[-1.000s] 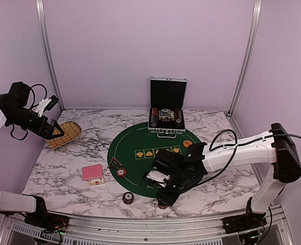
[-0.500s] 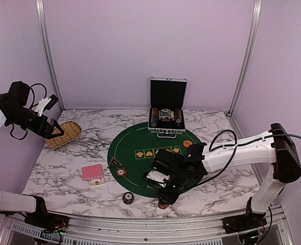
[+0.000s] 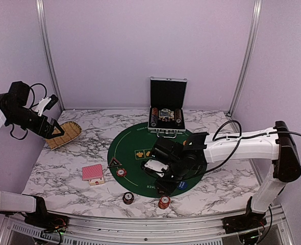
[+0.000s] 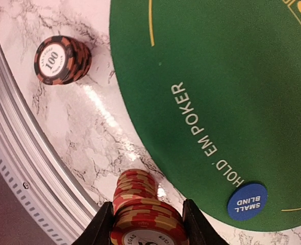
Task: Distribute texas hold em gaming equipment
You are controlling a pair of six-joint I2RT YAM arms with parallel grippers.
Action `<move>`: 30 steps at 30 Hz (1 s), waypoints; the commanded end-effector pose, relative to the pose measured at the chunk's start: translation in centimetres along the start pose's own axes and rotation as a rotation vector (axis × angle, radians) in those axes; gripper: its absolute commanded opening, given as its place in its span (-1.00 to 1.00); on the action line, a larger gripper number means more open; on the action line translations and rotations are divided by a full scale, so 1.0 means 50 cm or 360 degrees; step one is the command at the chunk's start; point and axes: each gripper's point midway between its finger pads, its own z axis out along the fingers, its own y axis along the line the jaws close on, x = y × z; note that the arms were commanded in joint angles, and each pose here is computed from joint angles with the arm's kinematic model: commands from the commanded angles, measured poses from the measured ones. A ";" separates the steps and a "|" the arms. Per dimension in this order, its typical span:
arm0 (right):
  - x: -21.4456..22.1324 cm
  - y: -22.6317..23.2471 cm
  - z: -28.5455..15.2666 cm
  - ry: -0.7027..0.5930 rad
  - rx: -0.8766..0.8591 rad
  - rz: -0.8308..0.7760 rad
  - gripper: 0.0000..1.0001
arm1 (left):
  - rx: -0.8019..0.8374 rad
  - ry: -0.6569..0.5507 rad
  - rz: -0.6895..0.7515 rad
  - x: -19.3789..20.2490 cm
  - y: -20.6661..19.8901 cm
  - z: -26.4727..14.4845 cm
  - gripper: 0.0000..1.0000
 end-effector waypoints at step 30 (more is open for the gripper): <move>-0.211 -0.623 0.062 -0.0360 0.0507 0.0732 -0.83 | 0.0054 0.0010 0.0028 -0.001 -0.013 -0.005 0.98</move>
